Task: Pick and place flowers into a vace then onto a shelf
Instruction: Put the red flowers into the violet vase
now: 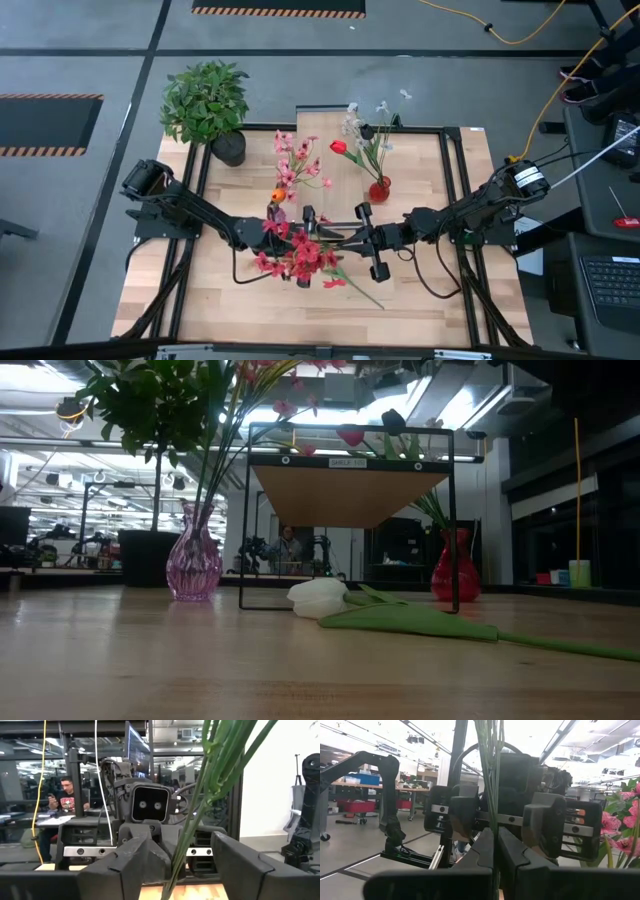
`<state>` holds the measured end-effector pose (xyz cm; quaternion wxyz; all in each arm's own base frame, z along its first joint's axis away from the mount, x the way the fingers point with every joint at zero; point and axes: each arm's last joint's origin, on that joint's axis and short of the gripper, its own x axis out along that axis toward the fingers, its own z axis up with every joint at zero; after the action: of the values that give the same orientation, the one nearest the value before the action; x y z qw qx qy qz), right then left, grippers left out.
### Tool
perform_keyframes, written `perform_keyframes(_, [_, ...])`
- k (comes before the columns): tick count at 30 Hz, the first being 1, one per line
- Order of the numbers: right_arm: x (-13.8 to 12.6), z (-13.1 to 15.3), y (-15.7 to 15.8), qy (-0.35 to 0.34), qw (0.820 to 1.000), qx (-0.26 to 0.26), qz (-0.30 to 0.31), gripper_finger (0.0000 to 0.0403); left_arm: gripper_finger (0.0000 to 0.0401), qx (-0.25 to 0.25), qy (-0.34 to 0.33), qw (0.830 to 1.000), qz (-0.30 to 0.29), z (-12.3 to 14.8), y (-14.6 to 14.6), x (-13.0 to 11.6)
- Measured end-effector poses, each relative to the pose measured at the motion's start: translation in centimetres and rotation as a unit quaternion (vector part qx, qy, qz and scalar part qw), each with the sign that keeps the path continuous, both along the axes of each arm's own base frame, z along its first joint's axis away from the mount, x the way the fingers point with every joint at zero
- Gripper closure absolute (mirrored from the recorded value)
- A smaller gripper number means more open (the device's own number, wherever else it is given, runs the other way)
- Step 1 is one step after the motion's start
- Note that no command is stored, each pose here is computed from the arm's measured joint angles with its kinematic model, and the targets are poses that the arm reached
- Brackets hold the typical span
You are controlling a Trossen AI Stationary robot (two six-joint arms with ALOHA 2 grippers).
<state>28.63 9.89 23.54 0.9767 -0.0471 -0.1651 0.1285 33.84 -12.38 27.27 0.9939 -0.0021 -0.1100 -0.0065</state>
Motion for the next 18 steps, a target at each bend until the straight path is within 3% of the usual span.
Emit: perform_keyframes(18, [0.01, -0.11, 0.04, 0.006, 1.0, -0.001, 0.002, 0.0401, 0.0392, 0.021, 0.003, 1.0, 0.006, -0.04, 0.04, 0.01])
